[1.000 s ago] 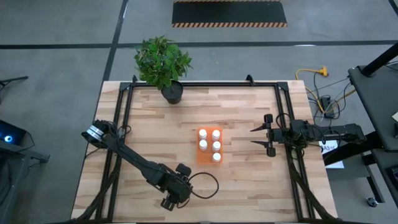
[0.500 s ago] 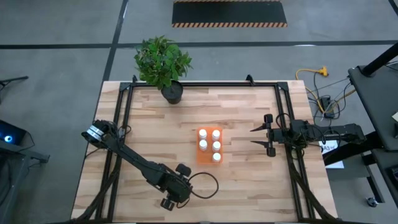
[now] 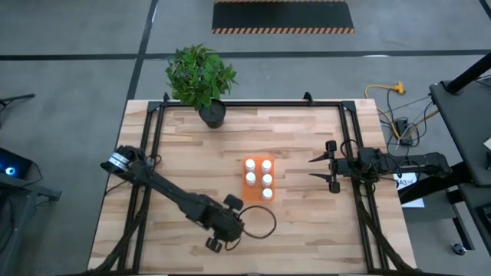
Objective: Pick and place pill bottles into a basket
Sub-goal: Put the white pill bottle into the orange bin, then return to Home Position
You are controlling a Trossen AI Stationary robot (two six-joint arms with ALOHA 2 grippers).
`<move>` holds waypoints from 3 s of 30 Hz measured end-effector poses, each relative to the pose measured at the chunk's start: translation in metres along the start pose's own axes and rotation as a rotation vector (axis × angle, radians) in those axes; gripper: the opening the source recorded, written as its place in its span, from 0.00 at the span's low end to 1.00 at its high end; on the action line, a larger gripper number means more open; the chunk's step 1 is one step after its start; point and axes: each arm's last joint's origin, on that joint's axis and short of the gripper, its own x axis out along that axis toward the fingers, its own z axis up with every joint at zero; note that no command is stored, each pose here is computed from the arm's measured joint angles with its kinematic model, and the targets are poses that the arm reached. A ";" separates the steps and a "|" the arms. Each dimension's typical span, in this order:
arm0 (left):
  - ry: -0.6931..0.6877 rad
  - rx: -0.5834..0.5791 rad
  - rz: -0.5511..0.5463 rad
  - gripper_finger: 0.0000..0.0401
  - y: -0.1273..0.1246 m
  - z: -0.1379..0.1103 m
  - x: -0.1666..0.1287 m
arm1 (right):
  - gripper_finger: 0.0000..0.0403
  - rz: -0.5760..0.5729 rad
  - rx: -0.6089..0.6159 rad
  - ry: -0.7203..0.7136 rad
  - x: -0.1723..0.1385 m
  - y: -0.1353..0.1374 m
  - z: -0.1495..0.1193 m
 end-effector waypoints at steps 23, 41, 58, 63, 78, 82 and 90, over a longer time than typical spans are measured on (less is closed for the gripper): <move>-0.014 -0.018 0.202 0.36 0.085 0.023 -0.038 | 0.51 0.000 0.000 0.001 0.000 0.000 0.000; -0.007 -0.097 0.160 0.36 0.116 0.008 -0.017 | 0.51 0.000 0.000 0.000 0.000 0.000 0.000; -0.012 -0.125 0.147 0.36 0.123 -0.003 -0.005 | 0.51 0.000 0.000 0.001 0.000 0.000 0.000; -0.013 -0.127 0.116 0.36 0.123 -0.003 0.000 | 0.51 0.000 0.000 0.001 0.000 0.000 0.000; 0.038 -0.134 0.094 0.44 0.126 -0.007 0.036 | 0.51 0.001 0.000 0.004 0.000 0.000 0.000; 0.049 -0.134 0.093 0.51 0.126 -0.008 0.037 | 0.51 0.002 0.000 0.005 0.000 0.000 0.000; 0.006 -0.133 0.099 0.54 0.129 0.005 0.028 | 0.51 0.001 0.000 0.005 0.000 0.000 0.000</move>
